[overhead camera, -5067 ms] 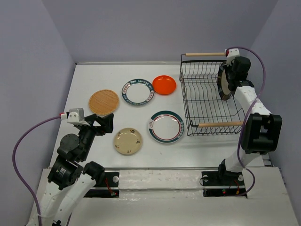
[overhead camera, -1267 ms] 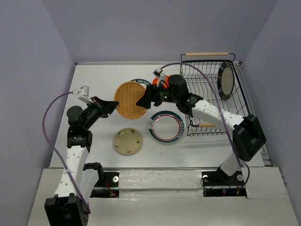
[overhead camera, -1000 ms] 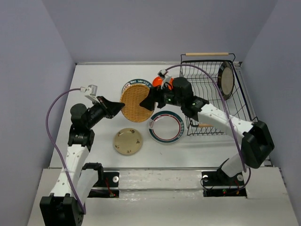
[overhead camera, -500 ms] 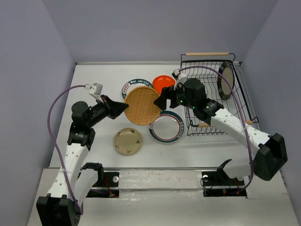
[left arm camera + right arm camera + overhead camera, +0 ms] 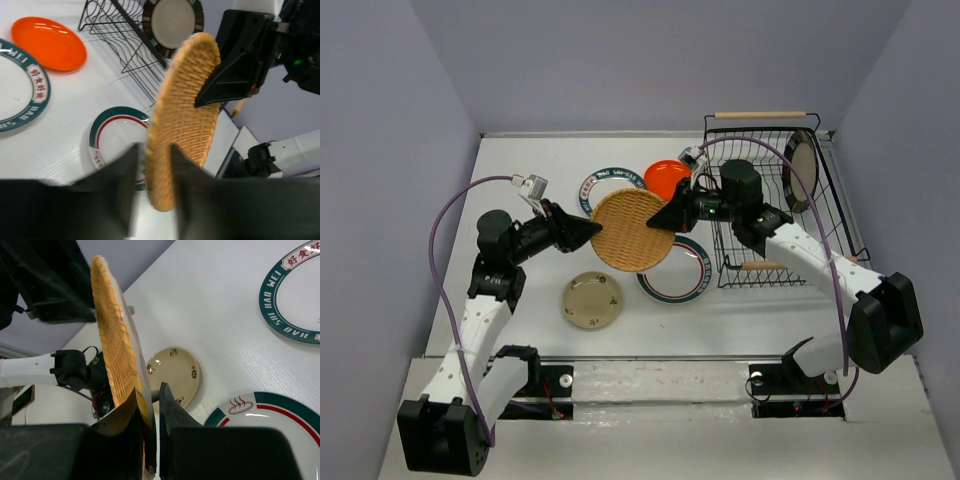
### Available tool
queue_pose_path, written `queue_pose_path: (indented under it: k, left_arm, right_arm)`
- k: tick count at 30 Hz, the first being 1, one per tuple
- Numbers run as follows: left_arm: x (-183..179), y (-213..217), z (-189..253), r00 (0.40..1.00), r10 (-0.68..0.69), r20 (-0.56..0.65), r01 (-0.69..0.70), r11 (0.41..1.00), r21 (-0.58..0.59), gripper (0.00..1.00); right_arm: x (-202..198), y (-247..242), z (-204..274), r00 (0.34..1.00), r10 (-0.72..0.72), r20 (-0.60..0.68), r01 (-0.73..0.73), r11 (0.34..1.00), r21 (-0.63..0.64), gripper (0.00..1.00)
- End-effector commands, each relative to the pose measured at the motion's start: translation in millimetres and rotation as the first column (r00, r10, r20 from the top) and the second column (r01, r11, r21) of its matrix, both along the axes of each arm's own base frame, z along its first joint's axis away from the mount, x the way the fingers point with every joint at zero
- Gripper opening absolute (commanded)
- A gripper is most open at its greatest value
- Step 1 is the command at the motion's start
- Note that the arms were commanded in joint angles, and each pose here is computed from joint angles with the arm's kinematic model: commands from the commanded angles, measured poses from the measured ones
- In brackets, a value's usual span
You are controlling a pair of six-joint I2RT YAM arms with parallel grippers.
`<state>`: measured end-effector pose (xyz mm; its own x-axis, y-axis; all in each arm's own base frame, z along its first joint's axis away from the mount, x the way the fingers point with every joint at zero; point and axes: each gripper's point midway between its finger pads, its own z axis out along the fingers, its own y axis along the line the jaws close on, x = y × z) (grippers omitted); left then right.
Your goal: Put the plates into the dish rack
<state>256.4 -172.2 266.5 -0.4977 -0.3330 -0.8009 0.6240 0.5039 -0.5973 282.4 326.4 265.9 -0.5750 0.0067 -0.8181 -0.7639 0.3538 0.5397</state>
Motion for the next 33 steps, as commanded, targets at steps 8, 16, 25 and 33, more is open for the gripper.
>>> queue_pose_path:
  k: [8,16,25,33]
  left_arm:
    - [-14.4,-4.2,17.9,0.989,0.051,0.141,-0.074,0.984,0.165,0.99]
    - [-22.4,-3.0,0.8,0.979,0.124,0.163,-0.164,0.95,0.266,0.99]
    - [-36.8,-15.4,2.4,0.979,0.095,0.18,-0.144,0.948,0.284,0.99]
    - [-38.9,-20.7,-1.0,0.981,0.084,0.175,-0.134,0.945,0.298,0.99]
  right_arm:
    - [91.0,-124.4,78.9,0.79,-0.559,0.251,0.58,0.814,-0.012,0.07]
    - [148.0,-297.1,93.8,0.25,-0.808,0.534,0.968,0.211,-0.135,0.07]
    - [201.2,-356.4,47.7,0.199,-0.64,0.742,0.968,0.008,-0.252,0.07]
    - [226.2,-370.9,20.3,0.23,-0.62,0.75,0.948,-0.032,-0.317,0.07]
